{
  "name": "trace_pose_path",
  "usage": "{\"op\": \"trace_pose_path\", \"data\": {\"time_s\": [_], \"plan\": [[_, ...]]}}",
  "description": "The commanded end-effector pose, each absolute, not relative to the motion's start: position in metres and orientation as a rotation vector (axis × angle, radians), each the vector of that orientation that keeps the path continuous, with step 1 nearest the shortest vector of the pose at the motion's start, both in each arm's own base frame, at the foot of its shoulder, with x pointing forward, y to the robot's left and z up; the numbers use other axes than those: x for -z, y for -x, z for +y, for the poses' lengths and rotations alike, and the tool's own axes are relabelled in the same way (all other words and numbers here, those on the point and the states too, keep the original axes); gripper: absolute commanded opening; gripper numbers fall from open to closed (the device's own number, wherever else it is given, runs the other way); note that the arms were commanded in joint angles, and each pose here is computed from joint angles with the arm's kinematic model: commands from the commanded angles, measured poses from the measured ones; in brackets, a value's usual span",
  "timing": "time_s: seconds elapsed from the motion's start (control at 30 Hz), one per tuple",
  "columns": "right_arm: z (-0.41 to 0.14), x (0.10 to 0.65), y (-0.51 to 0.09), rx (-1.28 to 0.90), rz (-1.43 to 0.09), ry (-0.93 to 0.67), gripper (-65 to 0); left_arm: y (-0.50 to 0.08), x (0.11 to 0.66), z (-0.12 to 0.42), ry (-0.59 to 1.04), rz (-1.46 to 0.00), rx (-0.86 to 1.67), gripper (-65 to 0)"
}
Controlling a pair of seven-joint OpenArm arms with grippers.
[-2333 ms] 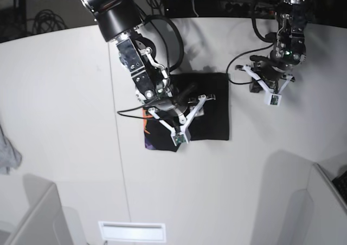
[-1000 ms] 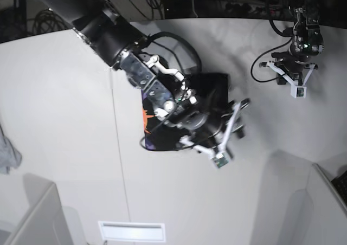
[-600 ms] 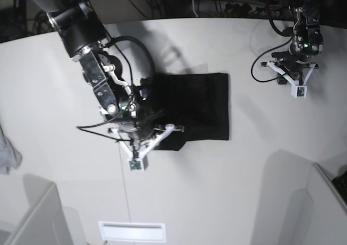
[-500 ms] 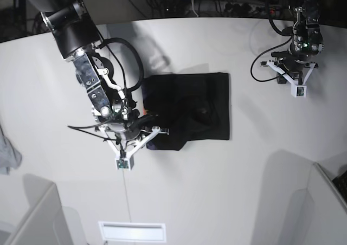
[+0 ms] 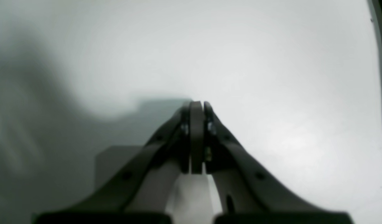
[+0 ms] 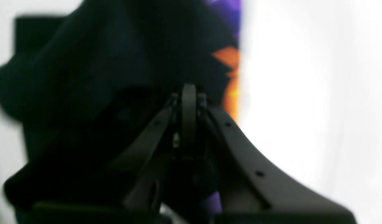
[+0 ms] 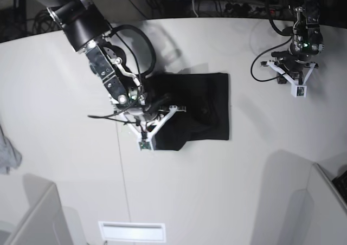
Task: Fold the T-shirt properly
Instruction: 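Press and smooth the folded bundle with the right gripper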
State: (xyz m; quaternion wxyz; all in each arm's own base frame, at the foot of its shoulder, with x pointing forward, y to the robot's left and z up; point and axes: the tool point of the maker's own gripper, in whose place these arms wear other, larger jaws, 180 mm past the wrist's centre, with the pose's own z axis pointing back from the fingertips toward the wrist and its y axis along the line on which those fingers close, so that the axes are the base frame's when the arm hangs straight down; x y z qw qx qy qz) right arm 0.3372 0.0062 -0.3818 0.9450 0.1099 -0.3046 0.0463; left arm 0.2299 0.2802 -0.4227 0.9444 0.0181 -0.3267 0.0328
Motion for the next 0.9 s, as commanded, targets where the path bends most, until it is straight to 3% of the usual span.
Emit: {"op": "trace_pose_path", "data": {"time_s": [0.0, 0.53, 0.87], "plan": [[0.013, 0.366, -0.349, -0.107, -0.68, -0.235, -65.0, -0.236, 0.413, 0.284, -0.048, -0.696, -0.059, -65.0], [0.149, 0.311, -0.315, -0.339, -0.728, -0.459, -65.0, -0.235, 0.414, 0.284, -0.048, -0.694, -0.059, -65.0], [0.113, 0.307, -0.326, -0.297, -0.759, -0.422, -65.0, -0.239, 0.391, 0.303, -0.089, -0.757, -0.094, -65.0]]}}
